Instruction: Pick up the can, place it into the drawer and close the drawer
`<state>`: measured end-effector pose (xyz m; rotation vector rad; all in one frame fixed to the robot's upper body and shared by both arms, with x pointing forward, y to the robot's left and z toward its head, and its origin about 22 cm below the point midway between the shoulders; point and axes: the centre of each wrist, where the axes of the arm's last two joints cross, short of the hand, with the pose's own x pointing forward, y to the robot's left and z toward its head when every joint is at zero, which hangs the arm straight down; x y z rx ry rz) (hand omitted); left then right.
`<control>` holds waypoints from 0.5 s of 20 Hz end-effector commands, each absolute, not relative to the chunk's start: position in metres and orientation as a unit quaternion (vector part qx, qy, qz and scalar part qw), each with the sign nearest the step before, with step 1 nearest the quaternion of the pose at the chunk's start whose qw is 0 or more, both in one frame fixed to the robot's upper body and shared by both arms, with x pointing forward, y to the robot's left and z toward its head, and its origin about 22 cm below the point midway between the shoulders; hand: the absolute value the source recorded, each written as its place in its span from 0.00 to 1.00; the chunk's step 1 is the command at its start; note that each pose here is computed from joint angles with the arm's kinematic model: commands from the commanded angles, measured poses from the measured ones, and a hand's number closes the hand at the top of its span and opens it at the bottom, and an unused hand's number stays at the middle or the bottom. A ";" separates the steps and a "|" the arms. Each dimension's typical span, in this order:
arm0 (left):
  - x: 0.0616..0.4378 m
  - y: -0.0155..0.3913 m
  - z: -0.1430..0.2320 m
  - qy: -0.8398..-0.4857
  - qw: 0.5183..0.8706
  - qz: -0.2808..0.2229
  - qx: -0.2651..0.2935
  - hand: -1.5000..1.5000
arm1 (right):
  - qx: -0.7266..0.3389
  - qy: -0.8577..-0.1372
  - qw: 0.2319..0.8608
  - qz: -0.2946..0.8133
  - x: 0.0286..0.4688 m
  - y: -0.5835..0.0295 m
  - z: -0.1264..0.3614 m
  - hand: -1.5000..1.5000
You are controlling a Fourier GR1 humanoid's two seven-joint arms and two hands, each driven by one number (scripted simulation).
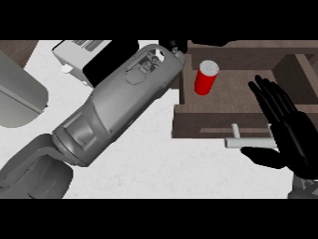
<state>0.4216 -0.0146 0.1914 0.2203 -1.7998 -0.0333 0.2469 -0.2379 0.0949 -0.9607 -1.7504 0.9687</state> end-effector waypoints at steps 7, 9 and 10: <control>0.425 0.037 0.216 -0.775 0.624 -0.022 0.099 0.00 | -0.433 -0.683 0.452 0.377 0.295 -0.226 0.035 0.00; 0.429 0.050 0.219 -0.772 0.626 -0.018 0.115 0.00 | -0.429 -0.684 0.460 0.371 0.302 -0.221 0.022 0.00; 0.427 0.051 0.228 -0.776 0.621 -0.011 0.105 0.00 | -0.434 -0.675 0.459 0.381 0.315 -0.227 0.026 0.00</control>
